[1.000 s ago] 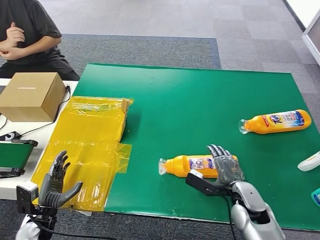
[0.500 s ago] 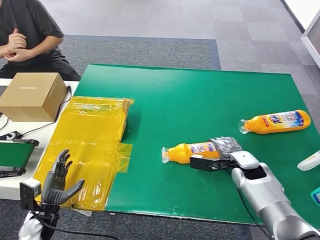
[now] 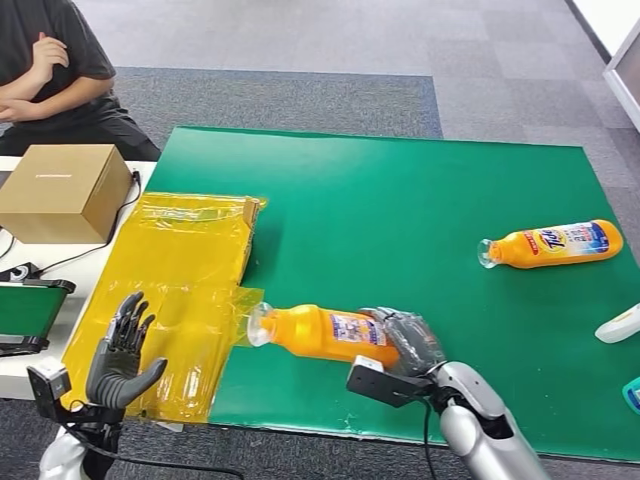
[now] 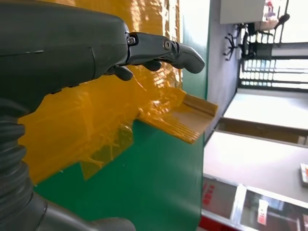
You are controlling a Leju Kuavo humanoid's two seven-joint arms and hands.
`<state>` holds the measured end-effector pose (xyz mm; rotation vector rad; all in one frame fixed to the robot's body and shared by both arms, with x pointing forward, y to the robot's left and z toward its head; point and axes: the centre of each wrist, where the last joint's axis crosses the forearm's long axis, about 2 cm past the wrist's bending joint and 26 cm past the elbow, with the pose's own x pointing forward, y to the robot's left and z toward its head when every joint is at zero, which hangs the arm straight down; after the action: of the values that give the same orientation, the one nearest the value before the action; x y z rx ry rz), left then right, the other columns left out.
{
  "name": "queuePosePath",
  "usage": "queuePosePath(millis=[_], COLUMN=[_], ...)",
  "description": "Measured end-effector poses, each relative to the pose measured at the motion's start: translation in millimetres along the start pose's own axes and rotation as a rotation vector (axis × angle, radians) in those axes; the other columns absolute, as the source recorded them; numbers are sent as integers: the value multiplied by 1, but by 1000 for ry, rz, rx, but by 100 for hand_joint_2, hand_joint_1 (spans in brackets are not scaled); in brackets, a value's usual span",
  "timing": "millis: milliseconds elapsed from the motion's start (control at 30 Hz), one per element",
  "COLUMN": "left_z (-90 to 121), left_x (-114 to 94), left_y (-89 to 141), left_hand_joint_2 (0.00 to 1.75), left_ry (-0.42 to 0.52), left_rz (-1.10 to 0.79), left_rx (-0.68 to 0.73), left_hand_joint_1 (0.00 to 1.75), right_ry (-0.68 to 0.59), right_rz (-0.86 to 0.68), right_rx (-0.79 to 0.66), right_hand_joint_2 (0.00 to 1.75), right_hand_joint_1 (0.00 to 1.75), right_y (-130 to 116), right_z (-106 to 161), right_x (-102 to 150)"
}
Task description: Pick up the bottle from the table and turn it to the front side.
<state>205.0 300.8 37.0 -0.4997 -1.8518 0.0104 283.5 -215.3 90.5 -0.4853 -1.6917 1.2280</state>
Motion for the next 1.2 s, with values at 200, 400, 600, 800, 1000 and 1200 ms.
queuePosePath(millis=[200,400,600,800,1000,1200], left_z=[-30,-52,-64,-67,-69,-76], left_x=[-8,-14,-14,-14,-14,-9], left_y=[-18,-38,-51,-54,-54,-52], left_hand_joint_2=[175,175,175,175,175,175], left_ry=[-59,-35,-21,-17,-27,-85], left_rz=[174,232,252,241,235,219], left_rx=[-229,-473,-587,-603,-585,-445], left_hand_joint_1=[0,0,0,0,0,0], right_ry=[-143,-215,-233,-241,-230,-190], right_rz=[-116,-218,-296,-313,-323,-361], right_rx=[-190,-247,-239,-207,-179,-175], right_hand_joint_2=[175,175,175,175,175,175], right_hand_joint_1=[175,175,175,175,175,175], right_y=[17,21,30,42,51,64], right_z=[-21,-48,-63,-64,-62,-53], right_x=[57,102,124,128,126,122])
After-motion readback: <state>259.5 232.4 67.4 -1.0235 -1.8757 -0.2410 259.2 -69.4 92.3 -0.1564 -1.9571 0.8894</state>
